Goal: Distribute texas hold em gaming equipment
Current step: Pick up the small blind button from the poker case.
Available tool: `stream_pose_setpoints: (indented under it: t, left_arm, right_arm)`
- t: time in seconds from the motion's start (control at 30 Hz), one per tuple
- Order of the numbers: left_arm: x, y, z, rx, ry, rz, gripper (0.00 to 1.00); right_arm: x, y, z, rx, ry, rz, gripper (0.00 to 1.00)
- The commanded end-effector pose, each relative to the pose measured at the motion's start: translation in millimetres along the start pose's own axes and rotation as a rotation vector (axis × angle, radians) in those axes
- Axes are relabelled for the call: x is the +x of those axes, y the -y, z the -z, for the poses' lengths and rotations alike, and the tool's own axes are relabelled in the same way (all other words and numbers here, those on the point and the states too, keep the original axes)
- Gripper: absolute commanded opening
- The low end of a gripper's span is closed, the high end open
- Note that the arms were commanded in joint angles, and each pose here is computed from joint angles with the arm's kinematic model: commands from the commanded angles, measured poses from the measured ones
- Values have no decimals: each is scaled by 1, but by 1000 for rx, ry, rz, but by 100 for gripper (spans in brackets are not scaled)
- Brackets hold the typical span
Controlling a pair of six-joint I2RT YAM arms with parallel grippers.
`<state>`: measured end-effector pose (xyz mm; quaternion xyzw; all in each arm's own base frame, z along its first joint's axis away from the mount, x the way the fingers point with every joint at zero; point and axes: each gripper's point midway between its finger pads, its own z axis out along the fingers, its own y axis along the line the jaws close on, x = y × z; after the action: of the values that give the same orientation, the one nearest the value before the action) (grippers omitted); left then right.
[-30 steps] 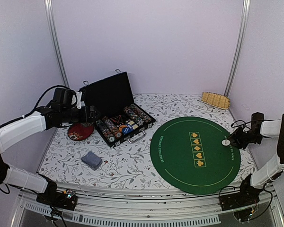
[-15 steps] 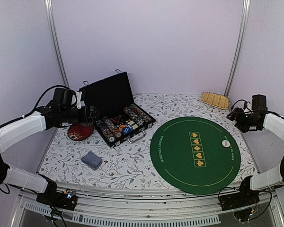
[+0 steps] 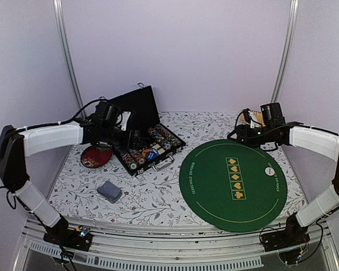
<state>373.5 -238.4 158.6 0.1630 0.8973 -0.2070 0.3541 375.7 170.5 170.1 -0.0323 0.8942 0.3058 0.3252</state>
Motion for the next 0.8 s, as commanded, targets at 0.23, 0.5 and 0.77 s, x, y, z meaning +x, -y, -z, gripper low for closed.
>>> stream_pose_setpoints:
  t: [0.23, 0.5, 0.77]
  left_arm:
    - [29, 1, -85, -120, -270, -172, 72]
    - [58, -16, -118, -193, -371, -199, 67]
    - [60, -20, -128, -210, -375, -212, 53]
  right_arm:
    - [18, -24, -30, -132, -41, 50, 68]
    - [28, -17, -40, -130, -71, 35, 68]
    - [30, -14, -45, -126, -84, 32, 68]
